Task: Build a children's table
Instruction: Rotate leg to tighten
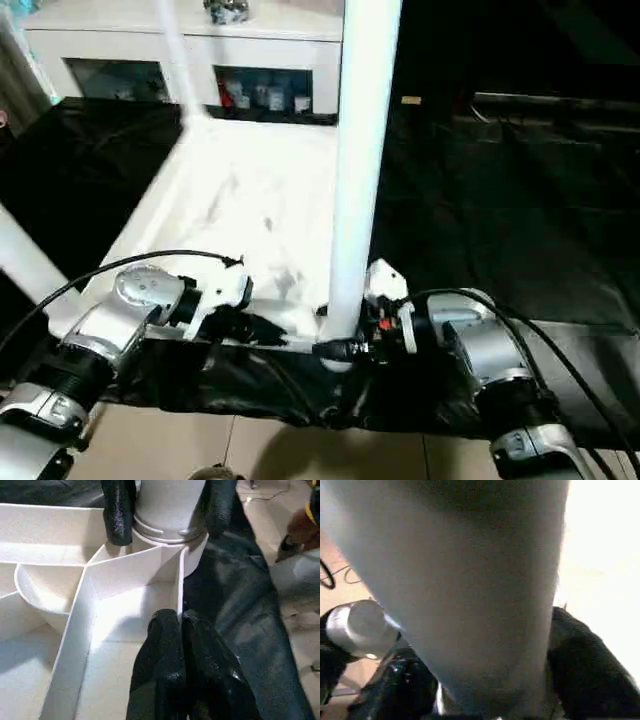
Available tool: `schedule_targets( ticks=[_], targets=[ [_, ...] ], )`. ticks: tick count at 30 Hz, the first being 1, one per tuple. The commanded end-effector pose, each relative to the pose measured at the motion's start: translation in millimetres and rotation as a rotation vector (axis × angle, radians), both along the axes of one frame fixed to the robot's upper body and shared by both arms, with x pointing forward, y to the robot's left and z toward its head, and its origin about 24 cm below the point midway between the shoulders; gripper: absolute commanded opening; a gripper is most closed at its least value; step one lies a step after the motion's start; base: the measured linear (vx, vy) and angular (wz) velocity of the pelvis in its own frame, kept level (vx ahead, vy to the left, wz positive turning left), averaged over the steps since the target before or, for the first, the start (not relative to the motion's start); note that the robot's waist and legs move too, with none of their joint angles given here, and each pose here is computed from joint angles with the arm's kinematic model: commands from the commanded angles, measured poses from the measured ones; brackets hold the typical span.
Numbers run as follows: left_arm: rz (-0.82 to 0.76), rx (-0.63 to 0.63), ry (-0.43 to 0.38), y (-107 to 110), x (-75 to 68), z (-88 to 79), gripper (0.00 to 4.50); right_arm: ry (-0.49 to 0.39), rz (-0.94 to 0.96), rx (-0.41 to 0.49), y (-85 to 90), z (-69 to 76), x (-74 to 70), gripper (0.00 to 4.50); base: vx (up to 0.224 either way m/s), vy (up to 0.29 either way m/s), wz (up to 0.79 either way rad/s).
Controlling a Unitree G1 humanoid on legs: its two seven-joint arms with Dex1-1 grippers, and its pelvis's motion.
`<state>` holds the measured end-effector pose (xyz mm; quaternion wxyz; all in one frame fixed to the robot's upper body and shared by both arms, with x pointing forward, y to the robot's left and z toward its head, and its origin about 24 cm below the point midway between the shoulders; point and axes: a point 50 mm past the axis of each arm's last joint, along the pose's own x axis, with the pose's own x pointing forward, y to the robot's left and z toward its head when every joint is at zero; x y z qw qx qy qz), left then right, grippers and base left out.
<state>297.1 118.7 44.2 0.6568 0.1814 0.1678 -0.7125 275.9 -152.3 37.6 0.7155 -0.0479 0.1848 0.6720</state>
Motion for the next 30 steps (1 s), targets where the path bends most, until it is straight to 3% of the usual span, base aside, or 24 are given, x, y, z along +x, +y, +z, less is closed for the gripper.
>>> schedule_targets(
  ticks=[1, 9, 18, 22, 25, 30],
  targets=[
    [0.010, -0.028, -0.069, -5, 11.7, 17.3, 0.00, 0.094, 0.157, 0.022, 17.3, -9.8, -16.3, 2.66, 0.000, 0.000, 0.00],
    [0.033, -0.032, -0.080, -4, 13.6, 17.6, 0.00, 0.113, 0.164, 0.034, 22.4, -12.2, -20.9, 2.56, 0.000, 0.000, 0.00],
    [0.202, -0.071, -0.120, -16, 23.1, 17.3, 0.00, -0.022, -0.180, 0.056, 39.6, -23.1, -0.5, 2.50, 0.000, 0.000, 0.00],
    [0.285, -0.101, -0.135, -35, 25.6, 15.8, 0.00, -0.034, -0.398, 0.045, 56.9, -32.2, 11.8, 2.49, 0.000, 0.000, 0.00],
    [0.311, -0.107, -0.137, -41, 26.6, 15.1, 0.00, -0.030, -0.444, 0.059, 63.3, -32.9, 14.4, 2.49, 0.000, 0.000, 0.00],
    [0.414, -0.117, -0.162, -68, 28.2, 11.4, 0.00, 0.019, -0.640, 0.039, 90.4, -40.1, 24.9, 2.49, 0.000, 0.000, 0.00]
  ],
)
